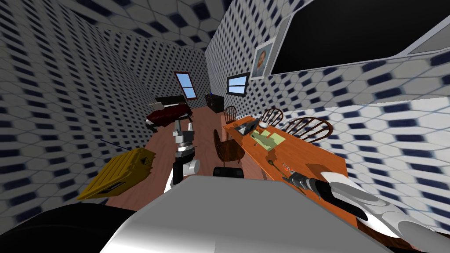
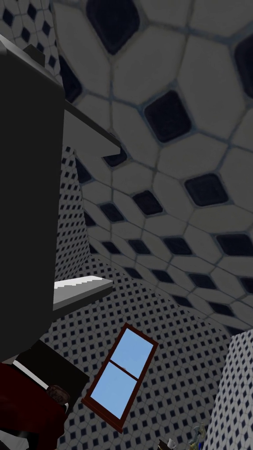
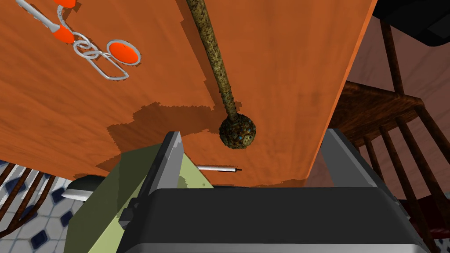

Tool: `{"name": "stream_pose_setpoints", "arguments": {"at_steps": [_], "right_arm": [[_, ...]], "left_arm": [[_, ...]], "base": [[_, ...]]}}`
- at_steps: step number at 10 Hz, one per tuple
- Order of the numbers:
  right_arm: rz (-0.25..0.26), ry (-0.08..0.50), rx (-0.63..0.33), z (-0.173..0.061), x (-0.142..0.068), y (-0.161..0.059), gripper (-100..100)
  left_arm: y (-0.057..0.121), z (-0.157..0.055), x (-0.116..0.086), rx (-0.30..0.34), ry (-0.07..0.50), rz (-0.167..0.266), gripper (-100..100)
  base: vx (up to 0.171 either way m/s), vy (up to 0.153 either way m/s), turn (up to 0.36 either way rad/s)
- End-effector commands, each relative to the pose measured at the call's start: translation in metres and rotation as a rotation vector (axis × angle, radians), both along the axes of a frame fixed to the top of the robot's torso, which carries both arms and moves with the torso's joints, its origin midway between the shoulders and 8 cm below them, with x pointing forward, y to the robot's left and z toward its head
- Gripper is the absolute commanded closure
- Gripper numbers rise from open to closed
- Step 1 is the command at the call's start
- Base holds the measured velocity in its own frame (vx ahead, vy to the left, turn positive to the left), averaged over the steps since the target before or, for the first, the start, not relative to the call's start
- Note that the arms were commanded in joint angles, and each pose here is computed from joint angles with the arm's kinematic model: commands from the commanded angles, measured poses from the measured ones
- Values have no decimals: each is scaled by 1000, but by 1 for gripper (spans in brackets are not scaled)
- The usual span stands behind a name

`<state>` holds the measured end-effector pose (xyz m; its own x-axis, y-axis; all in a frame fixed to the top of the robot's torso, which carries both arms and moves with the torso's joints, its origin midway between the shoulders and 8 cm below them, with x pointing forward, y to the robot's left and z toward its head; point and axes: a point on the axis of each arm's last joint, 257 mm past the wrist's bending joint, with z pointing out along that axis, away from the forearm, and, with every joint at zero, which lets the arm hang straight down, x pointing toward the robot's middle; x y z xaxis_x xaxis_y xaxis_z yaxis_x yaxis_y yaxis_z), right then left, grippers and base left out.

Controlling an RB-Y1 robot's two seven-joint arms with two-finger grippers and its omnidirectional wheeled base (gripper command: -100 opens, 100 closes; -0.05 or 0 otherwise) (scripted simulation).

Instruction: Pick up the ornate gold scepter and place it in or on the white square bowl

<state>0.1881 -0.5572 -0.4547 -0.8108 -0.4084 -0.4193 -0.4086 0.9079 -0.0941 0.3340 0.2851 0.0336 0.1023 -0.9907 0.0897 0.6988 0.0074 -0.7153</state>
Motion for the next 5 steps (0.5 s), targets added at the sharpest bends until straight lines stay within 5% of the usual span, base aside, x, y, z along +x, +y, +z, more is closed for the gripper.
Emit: {"name": "stream_pose_setpoints", "arguments": {"at_steps": [1,5], "right_arm": [[0,1,-1,0,-1,-1,-100],[0,1,-1,0,-1,-1,-100]], "left_arm": [[0,0,0,0,0,0,0],[0,0,0,0,0,0,0]], "base": [[-2,6,-16],[0,0,1]]}}
